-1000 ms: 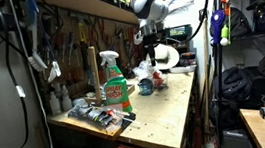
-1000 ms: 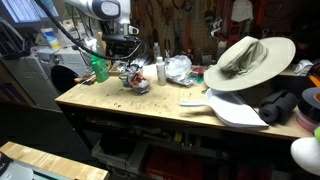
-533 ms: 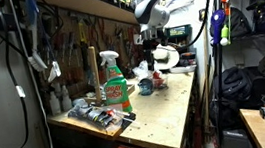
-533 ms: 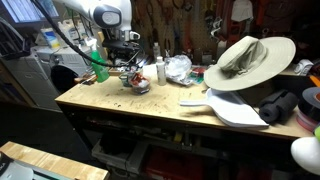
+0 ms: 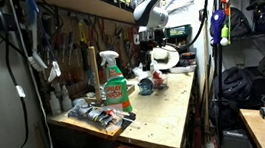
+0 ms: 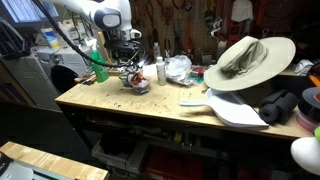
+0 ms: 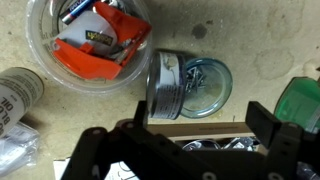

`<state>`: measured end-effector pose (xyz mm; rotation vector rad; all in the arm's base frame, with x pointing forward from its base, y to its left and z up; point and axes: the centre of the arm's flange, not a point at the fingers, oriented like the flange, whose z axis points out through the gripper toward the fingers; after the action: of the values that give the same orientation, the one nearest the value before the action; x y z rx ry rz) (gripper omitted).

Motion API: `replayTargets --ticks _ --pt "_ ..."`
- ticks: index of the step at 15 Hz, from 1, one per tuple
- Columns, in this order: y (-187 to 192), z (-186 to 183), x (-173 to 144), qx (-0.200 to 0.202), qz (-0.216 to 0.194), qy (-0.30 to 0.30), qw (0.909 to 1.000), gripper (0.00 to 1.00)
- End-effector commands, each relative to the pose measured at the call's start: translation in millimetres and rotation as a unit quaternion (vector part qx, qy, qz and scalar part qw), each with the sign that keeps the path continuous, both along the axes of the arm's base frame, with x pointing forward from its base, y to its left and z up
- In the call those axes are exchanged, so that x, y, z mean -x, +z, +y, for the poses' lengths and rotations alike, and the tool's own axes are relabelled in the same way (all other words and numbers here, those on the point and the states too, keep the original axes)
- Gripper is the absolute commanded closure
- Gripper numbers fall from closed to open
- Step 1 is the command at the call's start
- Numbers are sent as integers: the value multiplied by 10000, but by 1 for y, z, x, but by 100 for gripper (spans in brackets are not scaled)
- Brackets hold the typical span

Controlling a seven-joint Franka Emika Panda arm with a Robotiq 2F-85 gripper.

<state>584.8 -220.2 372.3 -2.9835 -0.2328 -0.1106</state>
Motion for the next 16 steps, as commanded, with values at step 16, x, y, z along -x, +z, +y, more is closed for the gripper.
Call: replayTargets --ticks 16 --pt "-36 2 -16 368 84 -1115 9930 4"
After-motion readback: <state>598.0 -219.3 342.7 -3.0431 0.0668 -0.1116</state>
